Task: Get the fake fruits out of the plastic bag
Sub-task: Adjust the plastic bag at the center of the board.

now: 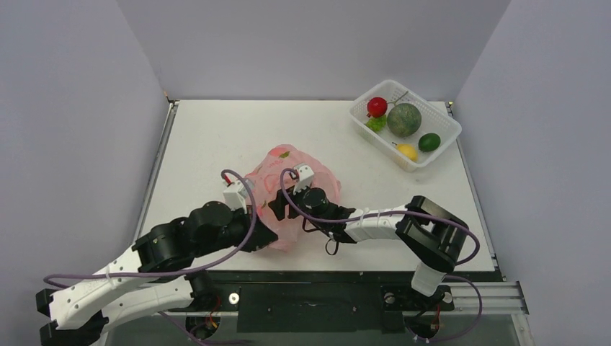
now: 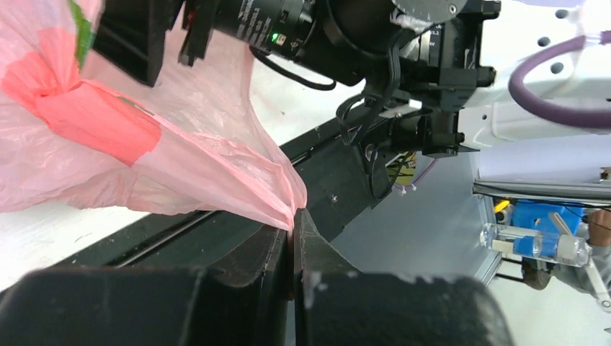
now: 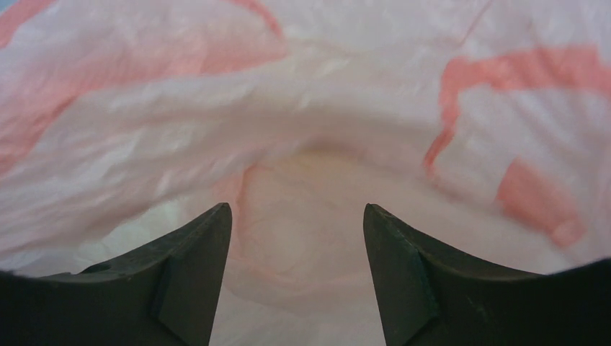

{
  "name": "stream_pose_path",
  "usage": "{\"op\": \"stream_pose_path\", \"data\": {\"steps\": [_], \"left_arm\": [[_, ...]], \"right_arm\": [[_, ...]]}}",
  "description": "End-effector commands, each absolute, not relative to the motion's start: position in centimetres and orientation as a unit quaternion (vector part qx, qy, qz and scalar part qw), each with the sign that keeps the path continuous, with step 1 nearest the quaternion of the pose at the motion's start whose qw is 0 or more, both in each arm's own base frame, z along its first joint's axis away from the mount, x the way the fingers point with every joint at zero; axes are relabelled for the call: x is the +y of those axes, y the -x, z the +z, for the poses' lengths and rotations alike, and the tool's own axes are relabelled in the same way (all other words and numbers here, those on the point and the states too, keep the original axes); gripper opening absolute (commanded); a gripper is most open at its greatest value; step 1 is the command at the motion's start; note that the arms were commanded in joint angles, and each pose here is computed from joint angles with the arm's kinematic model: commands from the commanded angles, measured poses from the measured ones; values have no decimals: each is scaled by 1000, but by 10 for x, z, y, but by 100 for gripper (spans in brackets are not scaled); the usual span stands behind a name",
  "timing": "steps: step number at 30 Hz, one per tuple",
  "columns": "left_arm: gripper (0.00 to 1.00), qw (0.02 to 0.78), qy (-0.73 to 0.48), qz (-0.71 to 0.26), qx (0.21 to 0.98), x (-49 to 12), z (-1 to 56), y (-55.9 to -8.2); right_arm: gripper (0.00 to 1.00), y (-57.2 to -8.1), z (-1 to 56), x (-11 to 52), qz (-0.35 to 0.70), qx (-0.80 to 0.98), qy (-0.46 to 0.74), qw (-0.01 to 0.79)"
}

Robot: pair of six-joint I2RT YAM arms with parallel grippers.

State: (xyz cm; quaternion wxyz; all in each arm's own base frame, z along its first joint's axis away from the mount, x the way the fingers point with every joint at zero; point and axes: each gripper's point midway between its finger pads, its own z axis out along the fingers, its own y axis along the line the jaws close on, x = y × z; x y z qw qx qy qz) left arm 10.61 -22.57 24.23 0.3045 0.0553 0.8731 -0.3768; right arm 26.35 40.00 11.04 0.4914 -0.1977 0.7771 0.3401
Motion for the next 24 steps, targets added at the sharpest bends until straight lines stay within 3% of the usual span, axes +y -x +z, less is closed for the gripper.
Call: {"op": "stream_pose_path", "data": {"steps": [1, 6, 13, 19, 23, 24], "left_arm": [[0, 320, -5, -382, 867, -194, 238, -99], [0, 318, 42, -295, 900, -138, 197, -92], [0, 312, 37, -297, 902, -137, 189, -89], [0, 322, -10, -378, 868, -190, 228, -97], [0, 293, -130, -498, 806, -281, 308, -86], [0, 281, -147, -472, 823, -296, 298, -86]], "right_arm": [[66, -280, 128, 410, 357, 755, 165, 526], [85, -292, 116, 429, 355, 760, 169, 517], [90, -310, 113, 459, 381, 754, 141, 517], [95, -332, 112, 460, 401, 752, 55, 520], [95, -349, 116, 424, 383, 753, 23, 535], [95, -351, 117, 418, 381, 753, 23, 536]]}}
